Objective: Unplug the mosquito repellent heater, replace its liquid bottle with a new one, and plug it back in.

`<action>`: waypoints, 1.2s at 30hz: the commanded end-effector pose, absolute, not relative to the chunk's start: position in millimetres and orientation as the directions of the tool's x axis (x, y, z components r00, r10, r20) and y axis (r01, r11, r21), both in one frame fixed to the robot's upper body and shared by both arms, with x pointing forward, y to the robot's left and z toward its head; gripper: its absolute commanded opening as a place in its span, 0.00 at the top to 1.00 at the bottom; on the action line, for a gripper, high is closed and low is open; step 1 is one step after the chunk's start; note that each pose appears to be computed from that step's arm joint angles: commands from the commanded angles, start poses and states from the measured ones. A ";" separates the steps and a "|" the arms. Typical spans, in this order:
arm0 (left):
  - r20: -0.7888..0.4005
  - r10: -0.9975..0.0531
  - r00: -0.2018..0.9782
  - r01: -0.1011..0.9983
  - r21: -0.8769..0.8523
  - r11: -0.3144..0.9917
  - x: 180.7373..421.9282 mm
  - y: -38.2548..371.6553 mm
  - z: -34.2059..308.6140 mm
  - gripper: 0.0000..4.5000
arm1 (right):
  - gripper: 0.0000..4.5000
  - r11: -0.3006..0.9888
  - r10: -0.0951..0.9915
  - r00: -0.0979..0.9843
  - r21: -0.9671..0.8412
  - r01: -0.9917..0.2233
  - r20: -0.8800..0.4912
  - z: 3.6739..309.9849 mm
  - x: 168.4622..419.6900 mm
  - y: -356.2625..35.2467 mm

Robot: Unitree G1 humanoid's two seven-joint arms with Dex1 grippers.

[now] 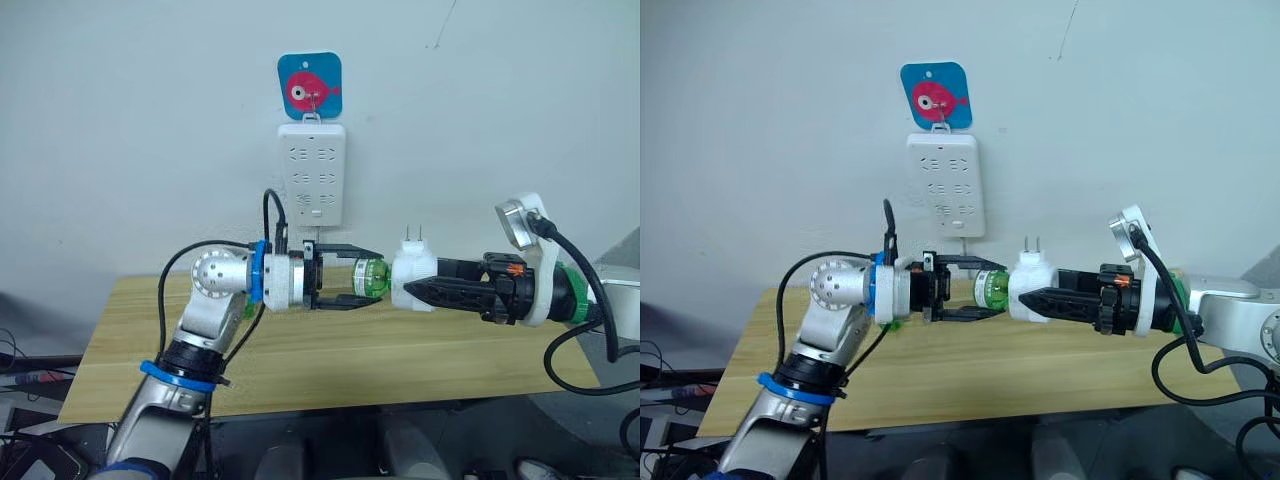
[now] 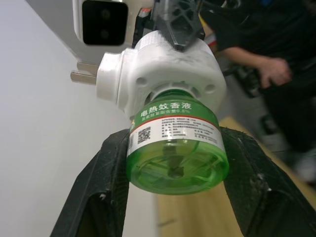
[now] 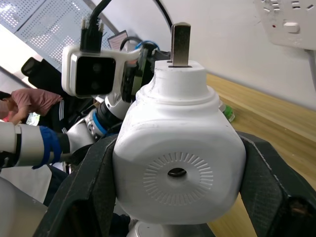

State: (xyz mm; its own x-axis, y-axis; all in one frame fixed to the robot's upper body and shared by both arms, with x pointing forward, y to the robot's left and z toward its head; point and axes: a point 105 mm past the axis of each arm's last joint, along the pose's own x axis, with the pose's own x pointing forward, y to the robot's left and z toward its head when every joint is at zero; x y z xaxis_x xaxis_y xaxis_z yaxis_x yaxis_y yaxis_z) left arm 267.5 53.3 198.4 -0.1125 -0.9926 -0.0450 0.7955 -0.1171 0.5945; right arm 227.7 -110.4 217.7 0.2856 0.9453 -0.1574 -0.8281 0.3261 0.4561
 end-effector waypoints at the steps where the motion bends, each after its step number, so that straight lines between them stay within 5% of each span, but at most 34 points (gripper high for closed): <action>1: -0.154 -0.981 -0.120 0.988 0.081 -0.133 280.0 59.1 206.2 0.50 | 0.34 0.291 0.957 0.255 0.420 -0.859 -0.142 226.6 220.4 -107.9; 4: -0.207 -0.953 -0.223 0.944 -0.290 -0.158 276.9 65.3 213.5 0.50 | 0.34 0.283 0.959 0.247 0.422 -0.861 -0.139 226.9 220.0 -107.0; 9: -0.192 -0.951 -0.244 0.934 -0.312 -0.176 278.0 59.0 218.9 0.50 | 0.34 0.274 0.962 0.242 0.431 -0.860 -0.129 227.6 219.8 -105.4; 12: -0.177 -0.956 -0.234 0.952 -0.243 -0.188 278.1 61.6 214.5 0.50 | 0.34 0.277 0.961 0.249 0.437 -0.856 -0.121 228.1 220.2 -105.1; 19: -0.173 -0.969 -0.175 0.985 -0.025 -0.173 274.5 74.7 204.6 0.00 | 0.34 0.287 0.957 0.267 0.458 -0.841 -0.110 227.8 220.2 -106.9; 23: -0.158 -0.978 -0.136 0.970 0.178 -0.164 268.6 84.8 196.2 0.00 | 0.34 0.302 0.953 0.279 0.459 -0.835 -0.120 225.6 221.6 -109.8; 28: 0.002 -1.000 -0.005 0.782 0.623 -0.003 267.5 86.0 188.0 0.00 | 0.34 0.308 0.951 0.287 0.459 -0.833 -0.115 225.0 223.2 -110.1; 36: 0.164 -0.986 0.030 0.600 0.786 0.149 264.2 68.8 189.3 0.00 | 0.34 0.301 0.953 0.281 0.459 -0.836 -0.114 225.5 222.8 -108.1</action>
State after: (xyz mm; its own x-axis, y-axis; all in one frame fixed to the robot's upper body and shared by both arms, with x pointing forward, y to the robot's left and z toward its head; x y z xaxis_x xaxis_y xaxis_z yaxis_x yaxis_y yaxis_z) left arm 265.7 71.7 179.9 0.0356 -0.9908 0.1307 0.6595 0.1216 0.7418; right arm 224.8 -109.6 215.4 0.2845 0.9476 -0.1454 -0.8127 0.3189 0.4877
